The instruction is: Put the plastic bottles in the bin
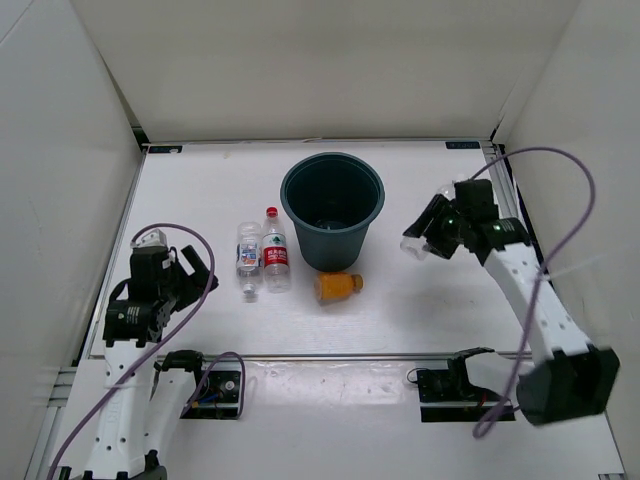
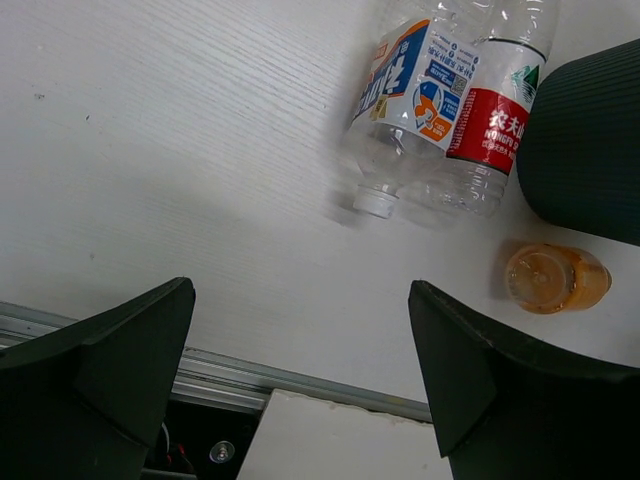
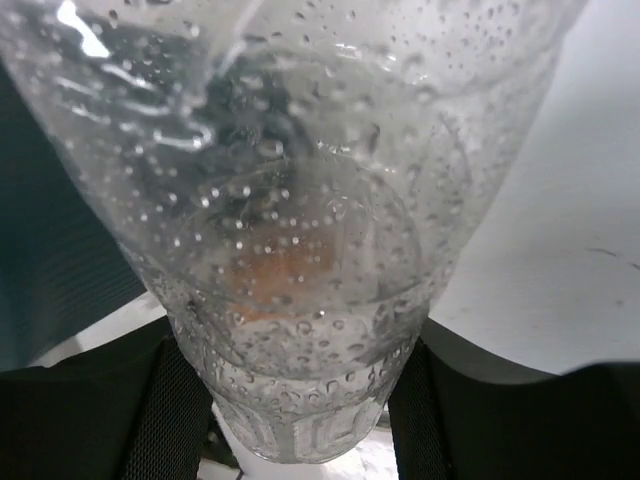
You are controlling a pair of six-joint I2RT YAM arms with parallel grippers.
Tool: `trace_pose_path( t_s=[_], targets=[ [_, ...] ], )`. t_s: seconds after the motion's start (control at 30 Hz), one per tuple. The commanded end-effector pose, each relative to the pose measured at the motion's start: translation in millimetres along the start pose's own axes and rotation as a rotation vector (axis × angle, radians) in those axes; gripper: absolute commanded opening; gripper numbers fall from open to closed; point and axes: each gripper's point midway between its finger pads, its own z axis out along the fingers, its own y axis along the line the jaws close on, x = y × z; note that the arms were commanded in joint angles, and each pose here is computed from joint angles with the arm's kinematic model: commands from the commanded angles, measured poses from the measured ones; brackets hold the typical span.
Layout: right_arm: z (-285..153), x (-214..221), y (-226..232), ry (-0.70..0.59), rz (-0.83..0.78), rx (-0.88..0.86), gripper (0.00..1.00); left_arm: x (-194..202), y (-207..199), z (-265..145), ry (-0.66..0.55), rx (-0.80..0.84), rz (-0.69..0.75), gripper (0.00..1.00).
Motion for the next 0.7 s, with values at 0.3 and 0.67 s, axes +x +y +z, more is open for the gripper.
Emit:
trace_pose_path(
  t_s=[0.3,0.67],
  targets=[
    [-84.4,-34.4,227.0,-0.415,-0.49,-0.165,0.21,1.6,-0.9,5.9,0.018,0.0,0.01,1.0],
    [-63.1,-37.3,223.4,-0.43,-0.507,-0.042,1.0,7.6,2.1,16.5,0.084,-0.037,0.018,1.0]
  ],
)
